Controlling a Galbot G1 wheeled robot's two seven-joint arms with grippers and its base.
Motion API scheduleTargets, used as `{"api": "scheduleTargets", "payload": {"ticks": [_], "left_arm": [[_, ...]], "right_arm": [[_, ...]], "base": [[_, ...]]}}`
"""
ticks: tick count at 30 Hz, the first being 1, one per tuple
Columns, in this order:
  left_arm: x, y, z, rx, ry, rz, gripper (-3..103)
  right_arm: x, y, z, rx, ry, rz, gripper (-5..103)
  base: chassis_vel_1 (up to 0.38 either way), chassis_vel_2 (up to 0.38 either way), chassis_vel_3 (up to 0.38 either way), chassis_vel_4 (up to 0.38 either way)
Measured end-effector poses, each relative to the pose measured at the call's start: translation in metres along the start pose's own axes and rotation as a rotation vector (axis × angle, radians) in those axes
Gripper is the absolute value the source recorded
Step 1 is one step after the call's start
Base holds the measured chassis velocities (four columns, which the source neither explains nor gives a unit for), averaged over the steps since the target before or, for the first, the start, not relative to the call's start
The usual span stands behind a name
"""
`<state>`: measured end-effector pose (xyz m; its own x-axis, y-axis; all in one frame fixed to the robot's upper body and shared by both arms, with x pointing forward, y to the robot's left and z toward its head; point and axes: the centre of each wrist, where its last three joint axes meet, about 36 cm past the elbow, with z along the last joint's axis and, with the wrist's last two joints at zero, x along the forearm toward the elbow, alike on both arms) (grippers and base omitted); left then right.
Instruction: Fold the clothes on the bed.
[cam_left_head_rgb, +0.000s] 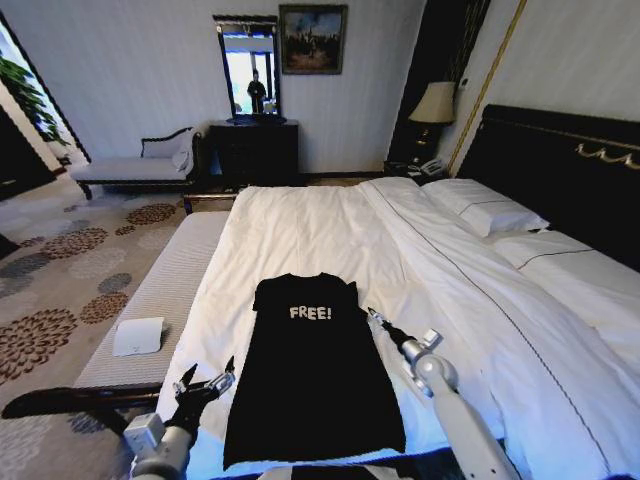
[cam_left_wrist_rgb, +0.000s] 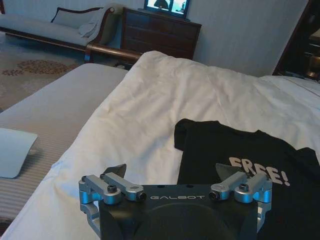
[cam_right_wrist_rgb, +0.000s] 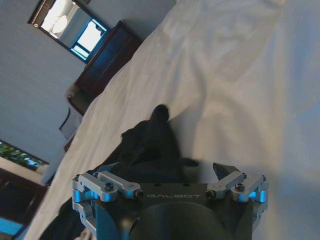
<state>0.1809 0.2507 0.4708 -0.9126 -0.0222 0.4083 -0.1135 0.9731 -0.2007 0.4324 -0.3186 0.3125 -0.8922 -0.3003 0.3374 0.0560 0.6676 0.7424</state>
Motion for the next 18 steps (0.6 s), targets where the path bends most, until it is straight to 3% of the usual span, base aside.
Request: {"api": "scheduleTargets", "payload": {"ticks": [18], "left_arm": [[0.004,0.001,-0.003,0.002,-0.009,-0.018,100]], "right_arm": [[-0.028,0.022,0.002,0.007,0.058,-0.047,100]], "base": [[0.0,0.0,0.0,0.0]]}}
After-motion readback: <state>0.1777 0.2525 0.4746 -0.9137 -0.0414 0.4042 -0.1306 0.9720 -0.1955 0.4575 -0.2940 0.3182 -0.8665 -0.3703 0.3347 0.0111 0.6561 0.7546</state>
